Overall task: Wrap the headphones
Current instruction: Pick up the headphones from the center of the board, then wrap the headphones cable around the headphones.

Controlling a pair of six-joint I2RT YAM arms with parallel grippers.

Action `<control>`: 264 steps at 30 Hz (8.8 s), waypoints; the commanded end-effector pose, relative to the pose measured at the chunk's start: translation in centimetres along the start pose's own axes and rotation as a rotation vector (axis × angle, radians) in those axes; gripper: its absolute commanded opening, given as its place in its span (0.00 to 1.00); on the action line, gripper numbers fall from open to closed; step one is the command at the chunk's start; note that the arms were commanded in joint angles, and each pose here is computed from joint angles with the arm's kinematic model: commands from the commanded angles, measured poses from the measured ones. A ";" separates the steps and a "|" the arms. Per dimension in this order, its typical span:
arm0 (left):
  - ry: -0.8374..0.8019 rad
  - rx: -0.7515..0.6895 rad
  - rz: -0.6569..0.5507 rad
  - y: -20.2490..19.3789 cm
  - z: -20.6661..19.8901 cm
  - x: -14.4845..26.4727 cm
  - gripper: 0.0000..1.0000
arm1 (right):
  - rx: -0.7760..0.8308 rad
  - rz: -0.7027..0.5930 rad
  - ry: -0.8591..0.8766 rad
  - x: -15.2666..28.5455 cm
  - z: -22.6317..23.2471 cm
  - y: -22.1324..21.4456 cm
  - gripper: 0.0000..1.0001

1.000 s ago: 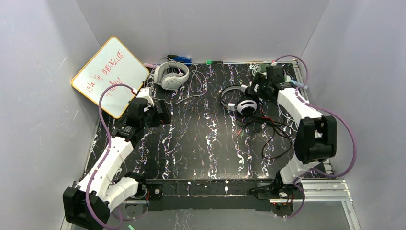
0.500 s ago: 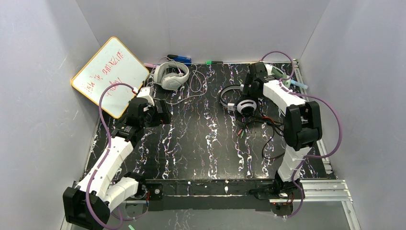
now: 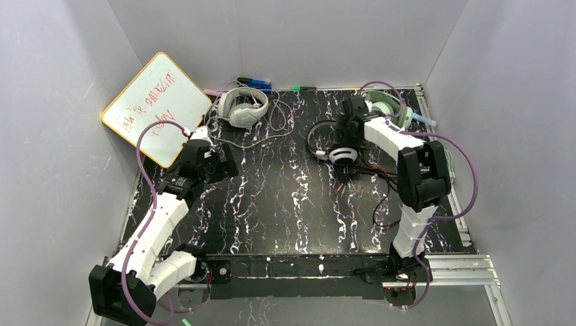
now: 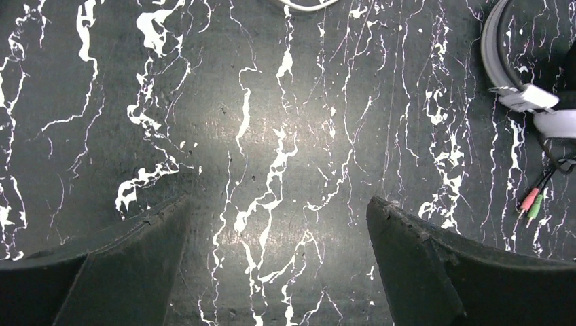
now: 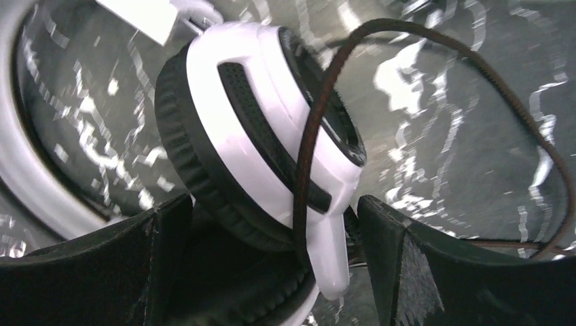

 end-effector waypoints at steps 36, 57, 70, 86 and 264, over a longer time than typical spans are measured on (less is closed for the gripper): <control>-0.205 -0.059 -0.008 0.7 -2.9 0.9 0.98 | 0.150 -0.210 0.306 14.7 5.9 -3.4 0.98; -0.244 -0.071 -0.022 0.8 -3.4 1.0 0.98 | 0.345 -0.129 0.529 16.2 18.7 -5.5 0.84; -0.172 0.023 0.110 -1.9 -4.6 -3.3 0.98 | 0.308 -0.114 0.233 13.5 13.4 -8.7 0.98; -0.082 -0.047 0.156 -2.6 -9.1 -8.7 0.98 | 0.212 0.036 0.238 10.5 7.8 -11.4 0.98; 0.341 -0.559 -0.399 12.7 -6.5 9.7 0.00 | -0.120 -0.287 1.145 25.4 19.6 -4.8 0.79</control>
Point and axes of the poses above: each gripper's point midway between its finger pads, its own x axis back along the fingers, its own z axis along the line the jaws close on, y = z × x, the point moved 3 cm from there along x, back along the fingers
